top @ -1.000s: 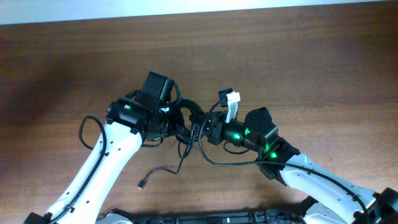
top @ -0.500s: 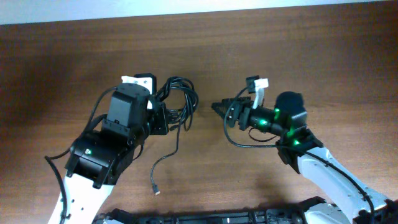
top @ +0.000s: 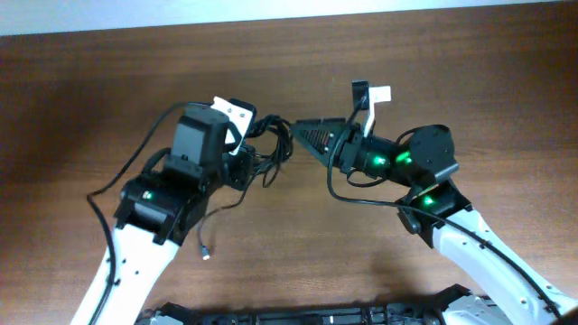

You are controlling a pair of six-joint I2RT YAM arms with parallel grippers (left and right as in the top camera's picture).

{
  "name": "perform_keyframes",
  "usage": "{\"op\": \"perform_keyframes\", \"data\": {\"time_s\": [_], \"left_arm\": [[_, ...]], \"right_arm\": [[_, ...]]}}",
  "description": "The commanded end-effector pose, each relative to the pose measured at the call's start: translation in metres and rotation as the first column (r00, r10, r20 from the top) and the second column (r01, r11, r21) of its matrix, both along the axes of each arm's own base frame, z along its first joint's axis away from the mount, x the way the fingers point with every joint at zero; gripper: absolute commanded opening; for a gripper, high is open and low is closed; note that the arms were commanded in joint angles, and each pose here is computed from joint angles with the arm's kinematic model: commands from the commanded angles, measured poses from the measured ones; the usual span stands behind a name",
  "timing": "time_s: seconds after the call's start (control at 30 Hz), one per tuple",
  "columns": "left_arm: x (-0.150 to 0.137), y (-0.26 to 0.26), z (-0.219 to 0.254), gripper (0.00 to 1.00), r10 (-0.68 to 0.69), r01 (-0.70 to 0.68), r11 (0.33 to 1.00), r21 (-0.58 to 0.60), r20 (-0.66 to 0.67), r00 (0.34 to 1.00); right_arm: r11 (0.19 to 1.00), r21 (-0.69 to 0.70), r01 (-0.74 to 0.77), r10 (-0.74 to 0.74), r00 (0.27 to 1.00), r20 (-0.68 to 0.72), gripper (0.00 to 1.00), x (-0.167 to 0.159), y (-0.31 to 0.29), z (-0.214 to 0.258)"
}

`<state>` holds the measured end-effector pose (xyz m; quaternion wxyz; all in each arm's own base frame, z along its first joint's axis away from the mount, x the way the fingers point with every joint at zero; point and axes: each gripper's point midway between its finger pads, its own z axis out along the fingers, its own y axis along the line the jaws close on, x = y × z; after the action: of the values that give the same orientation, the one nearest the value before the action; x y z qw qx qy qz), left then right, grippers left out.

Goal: Untangle cables

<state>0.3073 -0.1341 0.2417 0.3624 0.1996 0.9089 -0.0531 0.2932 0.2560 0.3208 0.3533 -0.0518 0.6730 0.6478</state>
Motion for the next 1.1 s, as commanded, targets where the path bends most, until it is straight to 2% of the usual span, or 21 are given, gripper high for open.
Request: {"op": "perform_keyframes", "data": {"time_s": [0.0,0.1,0.4,0.5,0.6,0.73,0.83,1.0,1.03,1.07], "left_arm": [[-0.001,-0.016,0.009,0.0,-0.051,0.05,0.995,-0.083,-0.002,0.999],[-0.005,-0.024,0.009,0.0,-0.088,0.086,0.989,-0.118,-0.014,0.996],[-0.002,-0.028,0.013,0.0,-0.096,0.096,0.987,-0.132,0.006,0.995],[-0.011,-0.051,0.022,0.0,-0.23,0.23,0.95,-0.21,0.025,0.973],[-0.013,-0.055,0.023,0.0,-0.247,0.245,0.943,-0.225,0.022,0.969],[-0.014,-0.056,0.023,0.0,-0.254,0.252,0.94,-0.228,0.022,0.967],[-0.024,-0.071,0.025,0.0,-0.328,0.327,0.917,-0.228,0.033,0.944],[-0.028,-0.077,0.025,0.0,-0.354,0.354,0.909,-0.222,0.038,0.934],[-0.028,-0.077,0.025,0.0,-0.355,0.354,0.909,-0.222,0.038,0.934],[-0.028,-0.077,0.025,0.0,-0.355,0.354,0.909,-0.222,0.038,0.934]], "right_arm": [[0.998,0.036,0.059,-0.053,0.986,-0.157,0.49,0.022,0.002,-0.016],[0.998,0.045,0.05,-0.036,0.961,-0.273,0.45,0.03,0.009,-0.038],[0.996,0.089,0.014,0.007,0.973,-0.232,0.43,0.022,0.031,-0.03],[0.996,0.075,0.045,-0.023,0.965,-0.263,0.42,0.028,0.037,-0.042],[0.996,0.072,0.043,-0.019,0.952,-0.306,0.38,0.031,0.04,-0.054],[0.998,0.061,0.015,0.005,0.949,-0.316,0.37,0.025,0.054,-0.063],[0.998,0.058,-0.006,0.024,0.95,-0.311,0.36,0.021,0.062,-0.068],[0.999,-0.009,-0.039,0.037,0.986,-0.162,0.21,0.014,0.067,-0.067],[0.998,-0.038,-0.043,0.038,0.991,-0.127,0.06,0.013,0.068,-0.07],[0.995,-0.091,-0.03,0.02,0.995,-0.102,0.04,0.014,0.068,-0.08]]}}
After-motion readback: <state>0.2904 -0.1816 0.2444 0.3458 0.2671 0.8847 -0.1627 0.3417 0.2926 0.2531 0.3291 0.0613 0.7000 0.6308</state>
